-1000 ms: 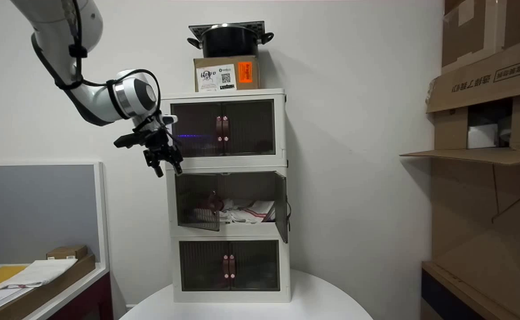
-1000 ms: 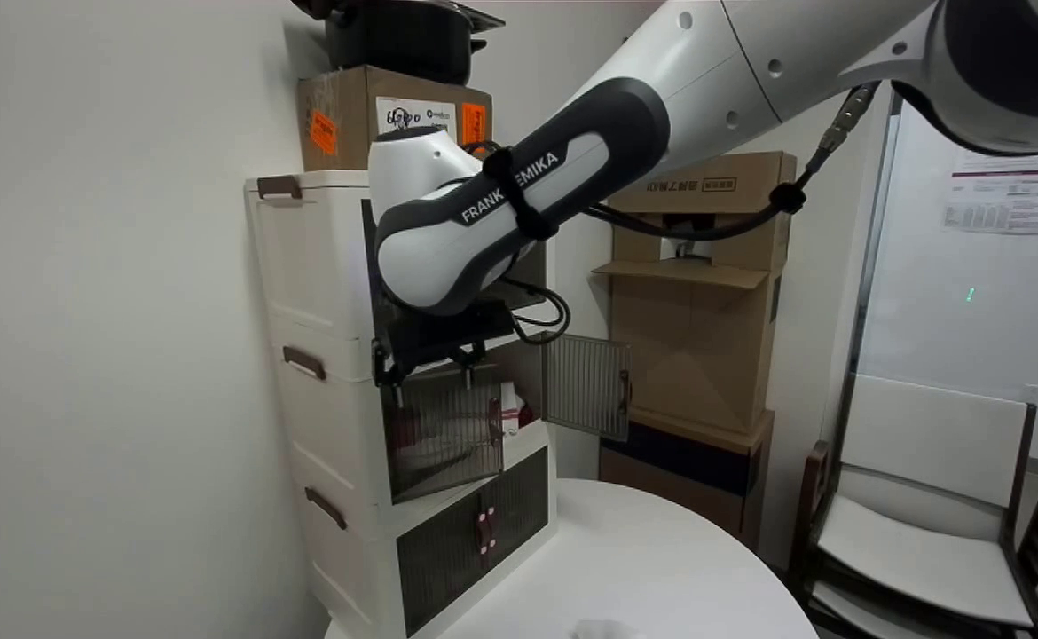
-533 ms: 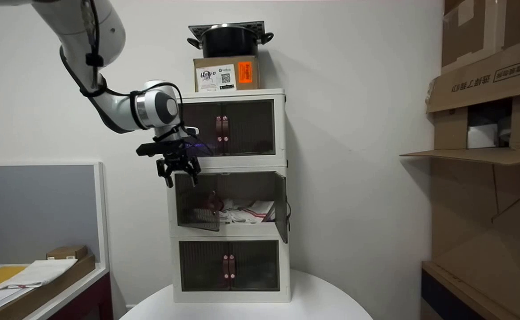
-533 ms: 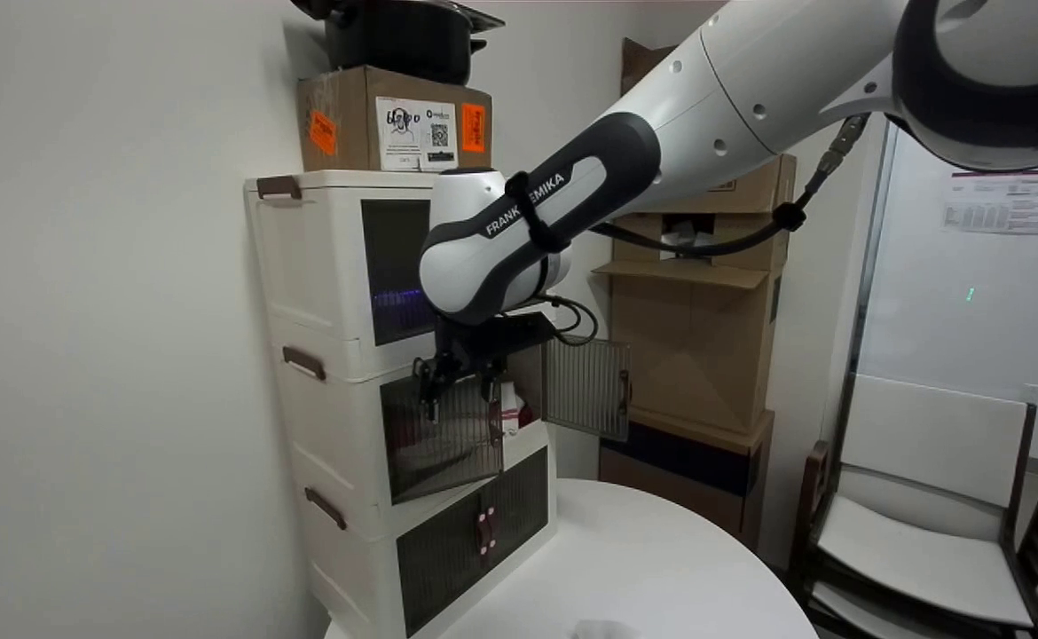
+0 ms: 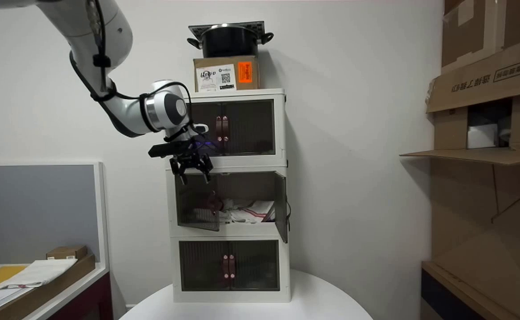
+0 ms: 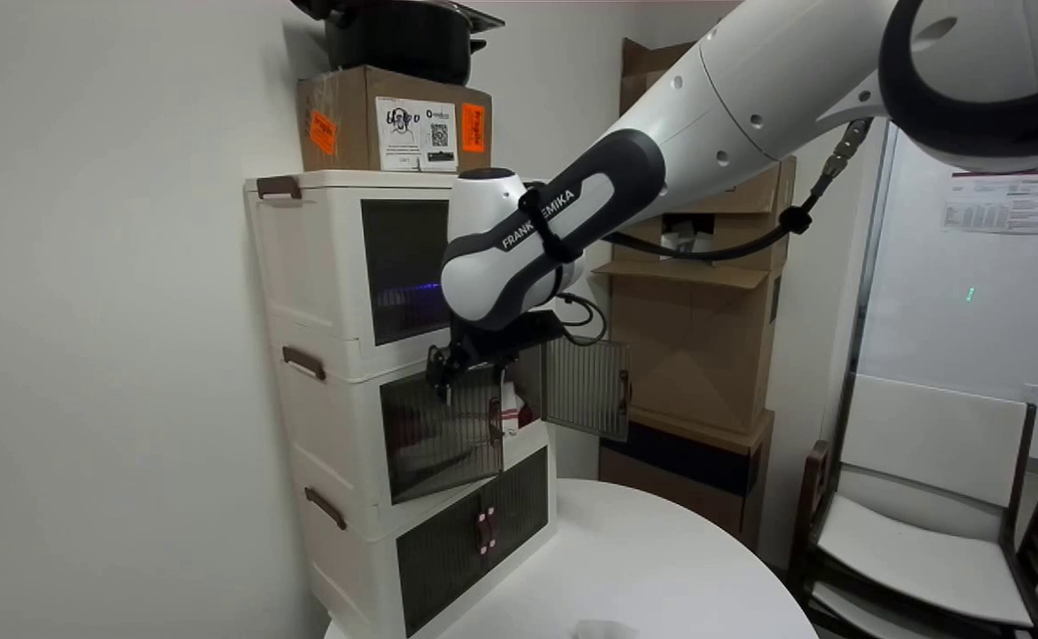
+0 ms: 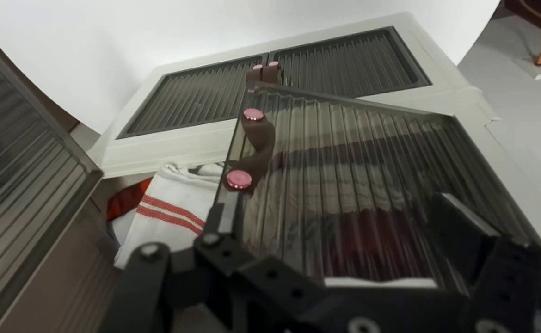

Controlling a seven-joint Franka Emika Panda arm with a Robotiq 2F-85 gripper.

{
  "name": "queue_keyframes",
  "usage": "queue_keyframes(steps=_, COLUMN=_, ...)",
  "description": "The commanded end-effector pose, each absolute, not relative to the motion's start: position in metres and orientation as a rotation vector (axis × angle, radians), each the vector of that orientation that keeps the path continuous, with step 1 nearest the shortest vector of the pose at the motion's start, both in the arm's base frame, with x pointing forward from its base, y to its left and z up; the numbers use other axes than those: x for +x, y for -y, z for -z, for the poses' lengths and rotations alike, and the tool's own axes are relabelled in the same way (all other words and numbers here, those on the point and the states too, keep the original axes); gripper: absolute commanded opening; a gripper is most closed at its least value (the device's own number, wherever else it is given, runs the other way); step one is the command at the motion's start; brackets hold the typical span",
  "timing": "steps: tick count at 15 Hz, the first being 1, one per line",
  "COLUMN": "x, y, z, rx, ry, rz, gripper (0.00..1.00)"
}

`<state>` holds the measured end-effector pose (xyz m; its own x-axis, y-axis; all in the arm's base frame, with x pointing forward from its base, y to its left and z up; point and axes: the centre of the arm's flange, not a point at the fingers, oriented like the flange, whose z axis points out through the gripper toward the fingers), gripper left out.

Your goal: Close the left cabinet of the middle shelf

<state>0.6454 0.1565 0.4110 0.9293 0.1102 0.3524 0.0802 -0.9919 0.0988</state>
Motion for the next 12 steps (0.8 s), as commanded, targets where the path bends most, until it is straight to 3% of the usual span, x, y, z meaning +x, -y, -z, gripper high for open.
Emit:
queue_keyframes(steps=1, x=0.654, y=-0.166, z=-0.406, rx=2.992, ry=-0.03, rz=-0.655, gripper=1.0)
queue_keyframes(steps=12, x=0.666, y=-0.164, z=-0.393, rx=2.766, ry=0.21, rz=-0.894, gripper=1.0)
